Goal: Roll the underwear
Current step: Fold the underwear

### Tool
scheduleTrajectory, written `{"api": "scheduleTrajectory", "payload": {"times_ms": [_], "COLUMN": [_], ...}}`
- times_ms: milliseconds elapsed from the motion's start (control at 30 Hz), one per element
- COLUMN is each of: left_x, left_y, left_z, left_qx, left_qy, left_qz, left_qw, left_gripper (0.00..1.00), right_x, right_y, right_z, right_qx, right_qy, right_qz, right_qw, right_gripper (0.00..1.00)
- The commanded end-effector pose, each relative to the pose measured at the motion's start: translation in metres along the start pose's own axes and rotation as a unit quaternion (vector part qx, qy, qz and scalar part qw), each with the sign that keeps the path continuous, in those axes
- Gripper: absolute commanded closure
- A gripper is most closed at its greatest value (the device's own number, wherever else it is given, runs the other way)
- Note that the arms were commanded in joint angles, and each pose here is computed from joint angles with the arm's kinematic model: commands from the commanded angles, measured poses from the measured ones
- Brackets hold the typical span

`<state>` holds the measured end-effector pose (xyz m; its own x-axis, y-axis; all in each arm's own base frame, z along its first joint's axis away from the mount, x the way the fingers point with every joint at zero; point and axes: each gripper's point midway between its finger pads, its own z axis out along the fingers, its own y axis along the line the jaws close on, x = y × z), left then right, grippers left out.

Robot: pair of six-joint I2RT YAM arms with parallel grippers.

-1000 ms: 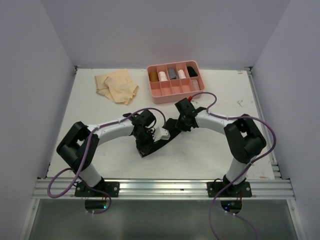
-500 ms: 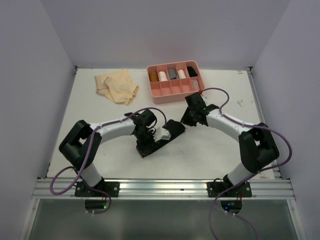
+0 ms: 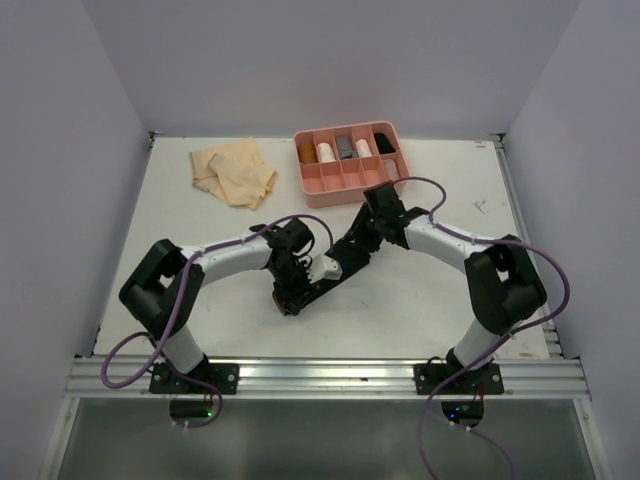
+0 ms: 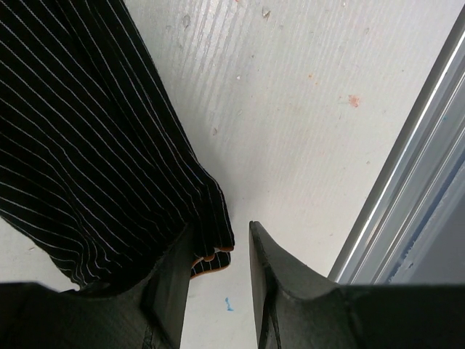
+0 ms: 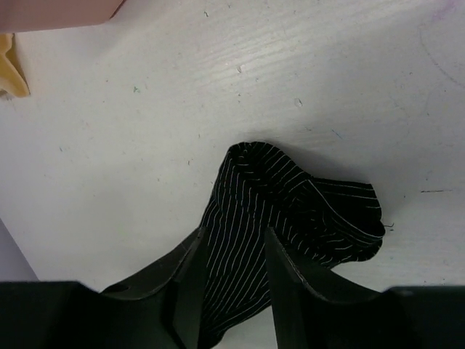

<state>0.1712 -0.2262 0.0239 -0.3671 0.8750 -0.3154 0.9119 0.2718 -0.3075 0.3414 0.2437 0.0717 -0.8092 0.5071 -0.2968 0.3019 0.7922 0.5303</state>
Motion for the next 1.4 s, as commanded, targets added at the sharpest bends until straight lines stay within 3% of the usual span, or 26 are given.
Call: {"api": "scheduleTrajectory", "payload": {"times_ms": [0,67,167,367,600,933,1367], "left_x": [0.036,0.036,0.036,0.035,0.037,0.037,0.037], "left_y": [0.0,0.0,0.0,0.0,-0.003,-0.004,-0.005], "left_z": [0.017,0.018,0.019,0.021,0.021,0.022,0.022], "left_qx": [0.005,0.007,0.008,0.013,0.018,0.022,0.023], "left_qy": [0.071,0.071,0.071,0.073,0.073,0.071,0.072], "left_qz": [-0.019,-0.019,-0.018,-0.02,-0.025,-0.025,-0.025], "left_qw": [0.997,0.997,0.997,0.997,0.997,0.997,0.997], "left_gripper": [0.59,0.59,0.59,0.59,0.59,0.59,0.59], "right_x": [-0.008,-0.004,0.007,0.019,0.015,0.0,0.012], "right_y": [0.014,0.004,-0.007,-0.018,-0.024,-0.016,-0.048], "right_z": [-0.006,-0.005,-0.001,0.012,0.008,-0.021,-0.004], "right_qx": [-0.005,0.011,0.022,0.026,0.041,0.031,0.089], "right_qy": [-0.009,0.001,0.019,0.039,0.028,-0.002,0.024], "right_qz": [-0.007,-0.018,-0.026,-0.032,-0.043,-0.082,-0.098], "right_qw": [1.0,1.0,0.999,0.998,0.998,0.996,0.991], "right_gripper": [0.57,0.5,0.51,0.67,0.58,0.64,0.62]}}
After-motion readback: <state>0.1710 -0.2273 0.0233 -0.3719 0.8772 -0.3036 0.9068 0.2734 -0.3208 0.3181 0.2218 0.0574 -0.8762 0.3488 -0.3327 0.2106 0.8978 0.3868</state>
